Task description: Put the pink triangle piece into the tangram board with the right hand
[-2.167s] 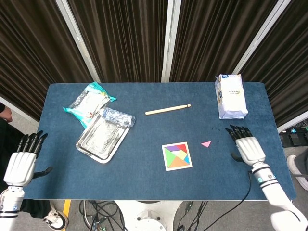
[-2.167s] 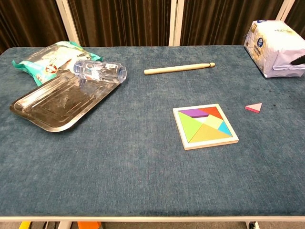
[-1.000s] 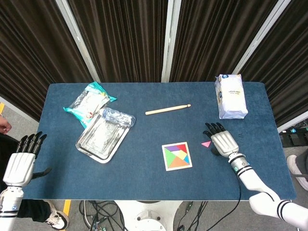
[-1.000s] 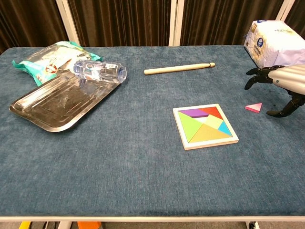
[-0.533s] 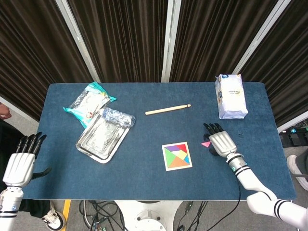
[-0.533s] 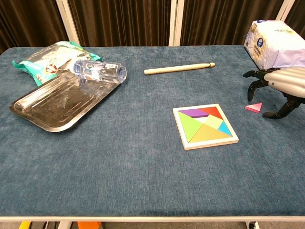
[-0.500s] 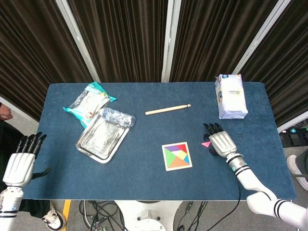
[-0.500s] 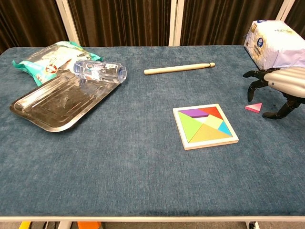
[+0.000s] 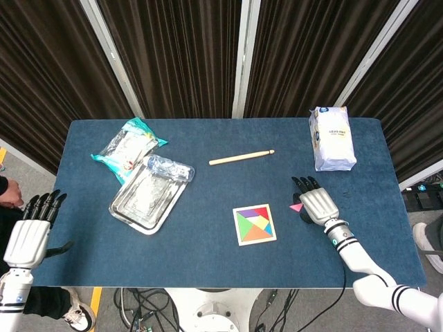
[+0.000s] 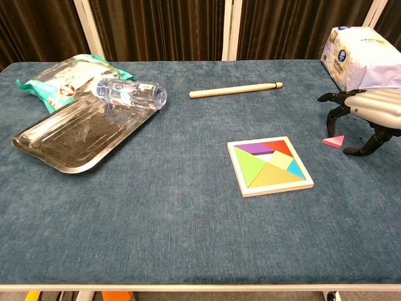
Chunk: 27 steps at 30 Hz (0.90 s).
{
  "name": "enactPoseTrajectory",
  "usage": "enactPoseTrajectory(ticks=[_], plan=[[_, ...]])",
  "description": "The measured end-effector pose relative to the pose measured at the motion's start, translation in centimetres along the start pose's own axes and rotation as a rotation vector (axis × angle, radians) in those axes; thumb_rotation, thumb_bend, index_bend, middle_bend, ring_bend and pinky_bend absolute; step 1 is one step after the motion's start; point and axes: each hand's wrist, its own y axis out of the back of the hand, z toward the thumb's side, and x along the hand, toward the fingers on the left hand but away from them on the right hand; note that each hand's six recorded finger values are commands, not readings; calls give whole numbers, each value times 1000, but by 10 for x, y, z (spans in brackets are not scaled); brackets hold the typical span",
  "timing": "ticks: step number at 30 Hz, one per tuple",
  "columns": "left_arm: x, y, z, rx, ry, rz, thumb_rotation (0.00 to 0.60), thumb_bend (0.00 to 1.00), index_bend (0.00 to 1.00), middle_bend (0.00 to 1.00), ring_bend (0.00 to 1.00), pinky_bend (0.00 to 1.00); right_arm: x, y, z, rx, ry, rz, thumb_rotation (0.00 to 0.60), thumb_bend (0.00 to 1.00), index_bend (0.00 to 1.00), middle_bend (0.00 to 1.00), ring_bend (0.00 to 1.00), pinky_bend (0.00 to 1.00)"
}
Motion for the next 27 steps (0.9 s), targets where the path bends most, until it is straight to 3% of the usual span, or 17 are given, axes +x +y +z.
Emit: enactPoseTrajectory(ticks=[27], plan=[[-1, -1, 0, 2, 0, -5, 600, 0, 42, 0, 0, 0, 3, 5, -4, -5, -13, -21, 600, 226, 557, 0, 0, 0]])
